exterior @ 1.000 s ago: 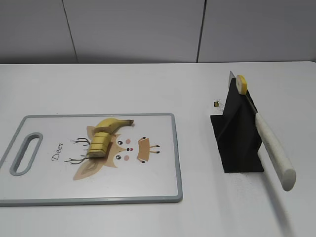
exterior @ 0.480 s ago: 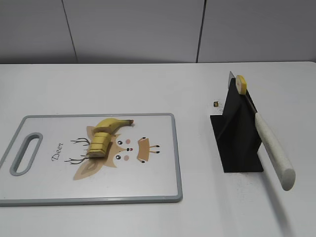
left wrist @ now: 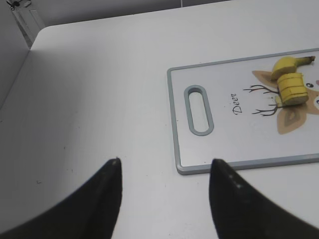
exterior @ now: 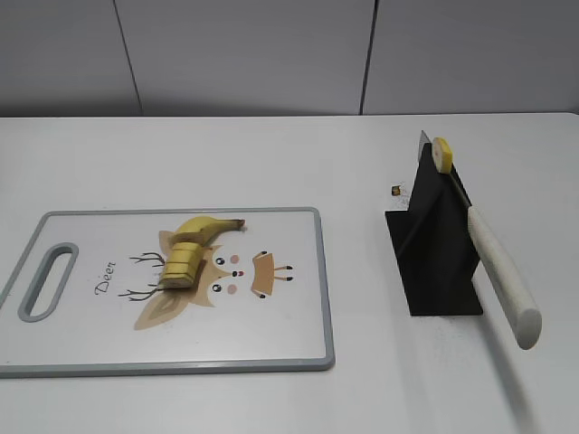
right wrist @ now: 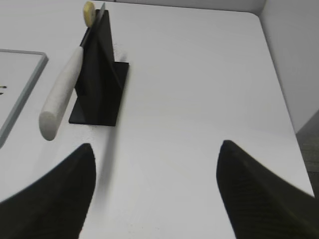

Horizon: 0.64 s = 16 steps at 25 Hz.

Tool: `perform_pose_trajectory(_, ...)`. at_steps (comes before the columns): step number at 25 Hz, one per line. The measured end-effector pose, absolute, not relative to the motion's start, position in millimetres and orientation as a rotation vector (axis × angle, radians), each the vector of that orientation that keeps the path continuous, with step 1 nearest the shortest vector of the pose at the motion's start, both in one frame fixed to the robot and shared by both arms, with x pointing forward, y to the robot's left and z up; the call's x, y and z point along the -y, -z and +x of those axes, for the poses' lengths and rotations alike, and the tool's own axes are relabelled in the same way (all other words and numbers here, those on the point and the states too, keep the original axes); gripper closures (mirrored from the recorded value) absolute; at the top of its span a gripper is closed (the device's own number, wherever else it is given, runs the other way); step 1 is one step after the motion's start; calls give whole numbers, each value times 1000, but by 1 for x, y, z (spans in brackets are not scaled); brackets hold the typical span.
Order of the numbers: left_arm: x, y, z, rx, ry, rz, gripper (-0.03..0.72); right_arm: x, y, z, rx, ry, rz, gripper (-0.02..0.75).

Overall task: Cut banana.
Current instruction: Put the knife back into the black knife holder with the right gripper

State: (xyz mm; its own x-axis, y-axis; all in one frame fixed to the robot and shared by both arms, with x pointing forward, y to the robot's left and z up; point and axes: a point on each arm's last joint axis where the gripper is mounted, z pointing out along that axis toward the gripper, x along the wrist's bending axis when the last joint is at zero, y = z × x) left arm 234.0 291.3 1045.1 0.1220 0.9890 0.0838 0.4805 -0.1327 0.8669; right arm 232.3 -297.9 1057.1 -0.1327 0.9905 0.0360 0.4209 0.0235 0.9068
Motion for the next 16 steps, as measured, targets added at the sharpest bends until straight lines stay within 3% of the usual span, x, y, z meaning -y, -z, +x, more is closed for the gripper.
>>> perform_pose_trajectory(16,-291,-1045,234,-1438,-931,1709,144,297,-1057,232,-1573,-1042,1503,168)
